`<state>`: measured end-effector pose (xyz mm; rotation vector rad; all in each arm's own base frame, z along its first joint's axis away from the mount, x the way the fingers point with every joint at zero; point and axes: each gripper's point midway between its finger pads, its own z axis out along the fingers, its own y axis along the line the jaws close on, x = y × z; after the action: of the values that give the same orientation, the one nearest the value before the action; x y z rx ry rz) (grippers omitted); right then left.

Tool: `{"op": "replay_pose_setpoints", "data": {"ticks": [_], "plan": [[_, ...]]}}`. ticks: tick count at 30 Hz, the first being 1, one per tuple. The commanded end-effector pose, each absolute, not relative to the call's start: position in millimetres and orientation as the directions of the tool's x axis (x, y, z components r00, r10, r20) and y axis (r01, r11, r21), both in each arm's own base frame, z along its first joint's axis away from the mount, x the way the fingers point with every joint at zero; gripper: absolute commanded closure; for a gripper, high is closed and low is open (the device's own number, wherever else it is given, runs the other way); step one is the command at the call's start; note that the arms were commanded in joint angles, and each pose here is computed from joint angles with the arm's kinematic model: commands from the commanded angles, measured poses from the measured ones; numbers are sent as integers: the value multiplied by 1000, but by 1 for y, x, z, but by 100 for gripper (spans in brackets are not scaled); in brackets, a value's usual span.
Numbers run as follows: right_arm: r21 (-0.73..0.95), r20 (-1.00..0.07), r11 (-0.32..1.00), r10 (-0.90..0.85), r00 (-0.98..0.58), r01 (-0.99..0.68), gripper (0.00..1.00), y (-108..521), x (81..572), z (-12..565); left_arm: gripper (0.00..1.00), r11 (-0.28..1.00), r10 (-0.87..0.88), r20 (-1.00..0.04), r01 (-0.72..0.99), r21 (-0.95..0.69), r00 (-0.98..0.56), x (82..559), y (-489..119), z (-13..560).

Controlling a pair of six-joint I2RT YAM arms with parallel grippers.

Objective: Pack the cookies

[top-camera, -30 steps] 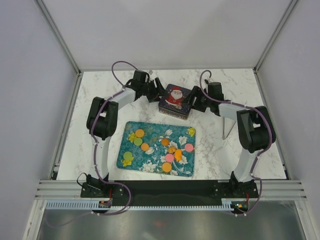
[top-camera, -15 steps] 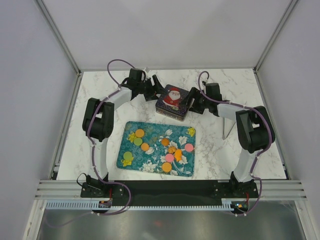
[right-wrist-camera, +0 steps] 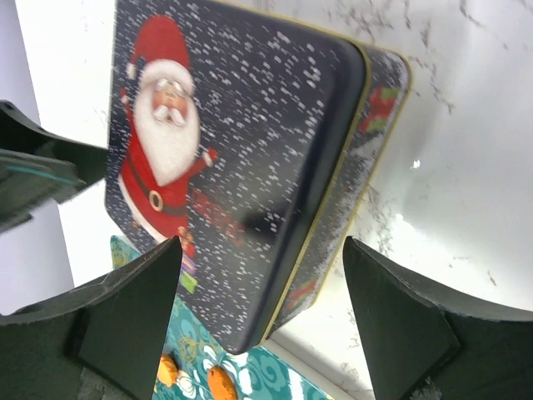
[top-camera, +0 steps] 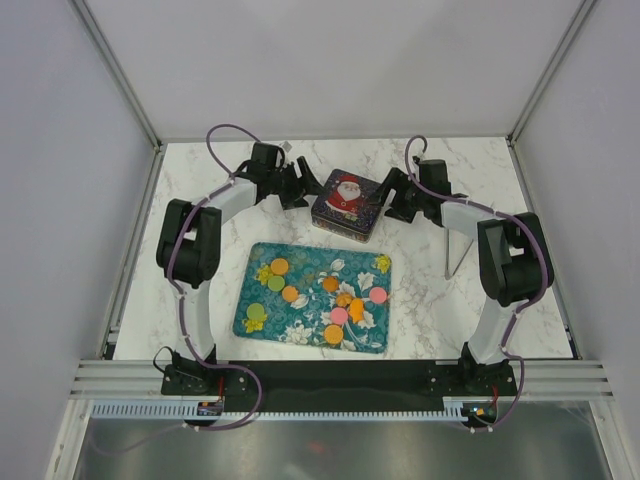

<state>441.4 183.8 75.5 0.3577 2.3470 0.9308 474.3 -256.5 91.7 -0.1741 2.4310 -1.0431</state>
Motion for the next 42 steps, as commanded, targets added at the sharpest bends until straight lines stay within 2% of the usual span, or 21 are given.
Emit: {"op": "replay_pose_setpoints", "data": {"ticks": [1, 9, 23, 33, 42], "plan": [[692, -486, 722, 441, -755, -24, 13, 184, 463, 105, 19, 726, -284, -441, 110, -679, -851, 469, -243, 109], [672, -487, 741, 441, -754, -1, 14, 182, 481, 95, 19, 702, -267, -398, 106, -705, -878, 442, -243, 97], [667, -490, 745, 444, -750, 6, 15, 183, 494, 89, 19, 709, -260, -368, 82, -700, -893, 437, -244, 80], [701, -495, 712, 463, -735, -24, 21, 190, 496, 102, 19, 713, -260, -355, 70, -698, -898, 436, -242, 73], [716, -524, 695, 474, -708, -64, 22, 190, 493, 124, 19, 714, -259, -349, 65, -697, -901, 436, -242, 69]]}}
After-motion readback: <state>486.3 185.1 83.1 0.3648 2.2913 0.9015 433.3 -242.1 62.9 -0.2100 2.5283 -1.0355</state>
